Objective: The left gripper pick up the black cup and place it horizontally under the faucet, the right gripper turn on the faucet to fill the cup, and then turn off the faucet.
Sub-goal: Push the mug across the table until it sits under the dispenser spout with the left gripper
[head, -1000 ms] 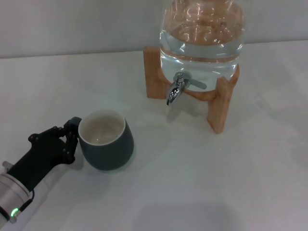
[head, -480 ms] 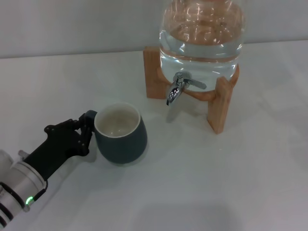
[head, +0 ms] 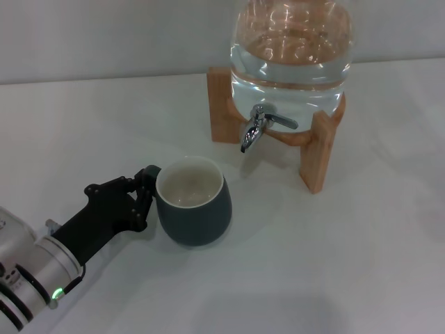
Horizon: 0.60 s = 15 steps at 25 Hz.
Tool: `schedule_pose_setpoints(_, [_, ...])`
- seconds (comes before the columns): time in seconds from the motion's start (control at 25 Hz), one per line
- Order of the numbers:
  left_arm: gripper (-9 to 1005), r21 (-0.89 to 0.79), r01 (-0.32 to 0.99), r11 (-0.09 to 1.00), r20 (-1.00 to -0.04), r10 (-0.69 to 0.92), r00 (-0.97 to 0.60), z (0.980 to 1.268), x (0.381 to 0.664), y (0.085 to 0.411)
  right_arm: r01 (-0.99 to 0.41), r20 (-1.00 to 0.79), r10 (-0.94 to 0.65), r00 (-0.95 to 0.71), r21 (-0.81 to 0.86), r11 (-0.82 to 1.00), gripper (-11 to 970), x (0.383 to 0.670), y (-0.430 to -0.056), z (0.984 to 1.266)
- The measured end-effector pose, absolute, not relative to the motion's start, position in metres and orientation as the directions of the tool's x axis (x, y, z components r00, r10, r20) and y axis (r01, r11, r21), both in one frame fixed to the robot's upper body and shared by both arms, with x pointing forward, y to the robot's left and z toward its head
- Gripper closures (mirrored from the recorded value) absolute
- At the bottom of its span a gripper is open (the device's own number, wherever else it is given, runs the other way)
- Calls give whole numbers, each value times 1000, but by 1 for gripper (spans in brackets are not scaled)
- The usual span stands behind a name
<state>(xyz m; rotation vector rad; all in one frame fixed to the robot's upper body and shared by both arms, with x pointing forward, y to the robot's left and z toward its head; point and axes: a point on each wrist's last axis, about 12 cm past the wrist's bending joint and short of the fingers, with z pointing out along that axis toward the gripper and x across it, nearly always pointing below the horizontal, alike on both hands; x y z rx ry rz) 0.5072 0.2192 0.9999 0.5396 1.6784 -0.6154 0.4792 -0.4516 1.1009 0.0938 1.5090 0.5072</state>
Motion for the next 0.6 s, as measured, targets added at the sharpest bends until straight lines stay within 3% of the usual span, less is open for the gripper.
schedule_pose_setpoints(0.6, [897,-93,645,758,-980,43,-192,1002,519,215,-263,-928,372,-24,365,893,117,477,-452,1100])
